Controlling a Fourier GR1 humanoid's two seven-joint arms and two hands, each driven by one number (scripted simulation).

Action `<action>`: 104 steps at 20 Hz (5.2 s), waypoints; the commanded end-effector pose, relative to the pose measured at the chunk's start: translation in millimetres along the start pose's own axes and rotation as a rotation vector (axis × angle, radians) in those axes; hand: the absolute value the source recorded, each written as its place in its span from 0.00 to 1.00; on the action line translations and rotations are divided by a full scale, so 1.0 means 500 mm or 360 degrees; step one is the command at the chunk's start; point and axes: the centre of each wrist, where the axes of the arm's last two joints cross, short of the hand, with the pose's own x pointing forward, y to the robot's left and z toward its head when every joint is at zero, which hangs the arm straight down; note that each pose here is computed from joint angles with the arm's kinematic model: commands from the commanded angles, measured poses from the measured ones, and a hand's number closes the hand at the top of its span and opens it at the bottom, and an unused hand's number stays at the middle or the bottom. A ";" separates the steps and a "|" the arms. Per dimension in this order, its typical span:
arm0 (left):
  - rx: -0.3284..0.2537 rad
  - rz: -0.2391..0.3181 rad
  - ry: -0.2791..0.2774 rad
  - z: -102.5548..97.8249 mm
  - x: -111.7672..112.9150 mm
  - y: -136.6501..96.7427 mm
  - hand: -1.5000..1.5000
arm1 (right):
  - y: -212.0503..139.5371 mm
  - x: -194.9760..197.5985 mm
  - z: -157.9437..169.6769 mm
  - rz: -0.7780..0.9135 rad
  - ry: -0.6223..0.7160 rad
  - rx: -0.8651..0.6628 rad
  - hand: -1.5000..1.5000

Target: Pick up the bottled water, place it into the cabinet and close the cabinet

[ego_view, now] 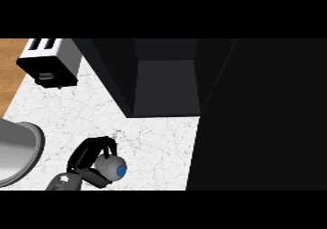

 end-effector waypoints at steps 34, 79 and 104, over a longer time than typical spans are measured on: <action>0.0567 0.0109 -0.0108 -0.493 0.172 -0.255 1.00 | -0.262 0.007 0.030 -0.0042 -0.0059 -0.0130 0.00; 0.1146 -0.0207 0.0068 -0.513 0.146 -0.124 1.00 | -0.321 -0.009 0.017 -0.0102 -0.0134 -0.0002 0.00; 0.0938 -0.0425 -0.0066 -0.547 0.183 -0.123 0.00 | -0.335 -0.026 0.025 -0.0146 -0.0156 0.0036 0.00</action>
